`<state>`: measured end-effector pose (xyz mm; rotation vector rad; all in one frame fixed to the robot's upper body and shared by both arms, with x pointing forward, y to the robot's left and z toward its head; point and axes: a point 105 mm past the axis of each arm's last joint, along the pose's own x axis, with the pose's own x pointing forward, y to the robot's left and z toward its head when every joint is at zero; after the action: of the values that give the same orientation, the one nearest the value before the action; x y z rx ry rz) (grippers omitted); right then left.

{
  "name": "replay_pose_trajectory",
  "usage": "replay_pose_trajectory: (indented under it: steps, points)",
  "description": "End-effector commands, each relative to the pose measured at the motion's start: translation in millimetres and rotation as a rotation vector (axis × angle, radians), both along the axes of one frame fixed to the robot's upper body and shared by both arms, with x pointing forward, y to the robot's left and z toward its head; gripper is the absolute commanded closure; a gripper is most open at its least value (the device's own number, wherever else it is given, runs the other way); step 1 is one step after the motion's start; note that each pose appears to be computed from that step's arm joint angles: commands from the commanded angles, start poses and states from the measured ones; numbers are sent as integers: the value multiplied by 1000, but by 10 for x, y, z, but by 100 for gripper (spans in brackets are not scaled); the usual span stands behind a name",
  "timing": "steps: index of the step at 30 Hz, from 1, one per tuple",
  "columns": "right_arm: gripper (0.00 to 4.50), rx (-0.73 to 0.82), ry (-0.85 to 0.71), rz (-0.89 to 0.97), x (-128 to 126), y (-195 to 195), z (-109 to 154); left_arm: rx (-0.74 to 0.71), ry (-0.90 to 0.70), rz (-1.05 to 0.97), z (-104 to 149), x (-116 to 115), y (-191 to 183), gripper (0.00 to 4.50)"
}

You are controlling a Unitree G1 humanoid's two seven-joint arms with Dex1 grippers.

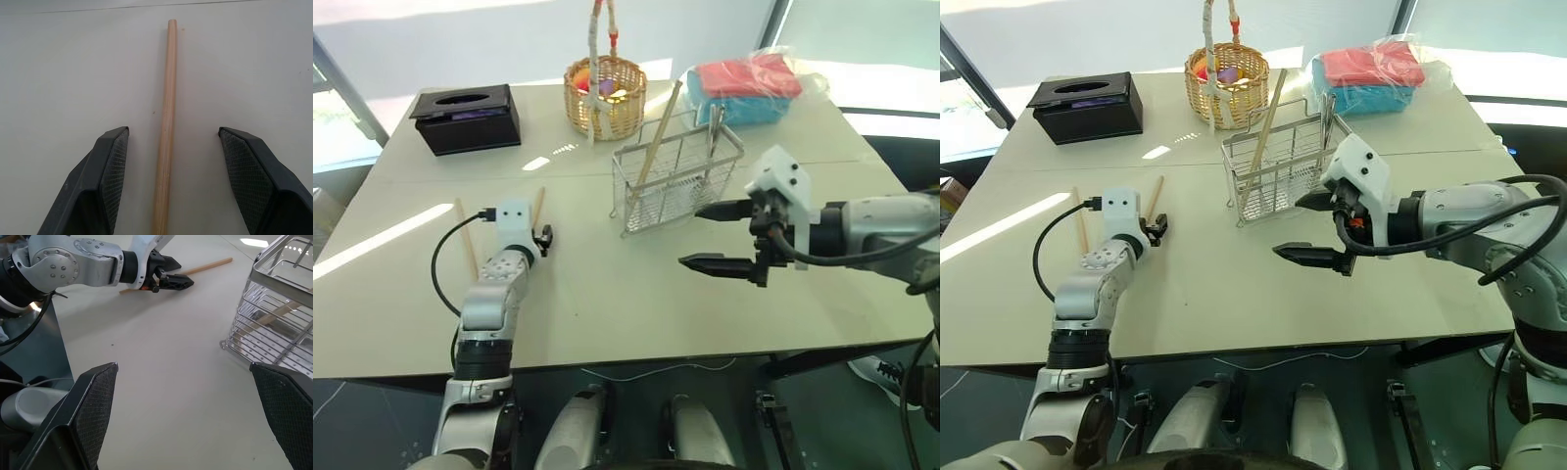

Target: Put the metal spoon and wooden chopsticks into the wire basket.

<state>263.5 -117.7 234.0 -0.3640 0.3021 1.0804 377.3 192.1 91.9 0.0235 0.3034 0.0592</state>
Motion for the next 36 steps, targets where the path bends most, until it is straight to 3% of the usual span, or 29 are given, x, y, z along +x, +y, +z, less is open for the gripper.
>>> replay_pose_trajectory:
  steps: [1,9,12,16,17,25,31,34,36]
  points:
    - [4,11,-51,1,18,3,99,29,117,94,-269,-119,322,143]
    - [4,15,-62,-6,47,-5,109,41,149,93,-311,-163,377,143]
    - [0,19,-64,-7,51,-2,115,12,164,101,-337,-177,381,218]
    - [0,25,-66,-13,59,-8,122,8,169,98,-346,-189,380,413]
    - [0,25,-67,-14,60,-8,123,8,168,97,-346,-191,381,443]
    - [0,31,-68,-30,85,-24,128,12,163,126,-328,-213,456,443]
    - [0,38,-77,-48,124,-37,128,-1,-128,156,273,-15,540,443]
    - [0,69,-112,-94,215,-74,190,-40,-457,36,1064,110,436,443]
    - [0,93,-136,-126,270,-96,233,-62,-599,-54,1427,141,336,443]
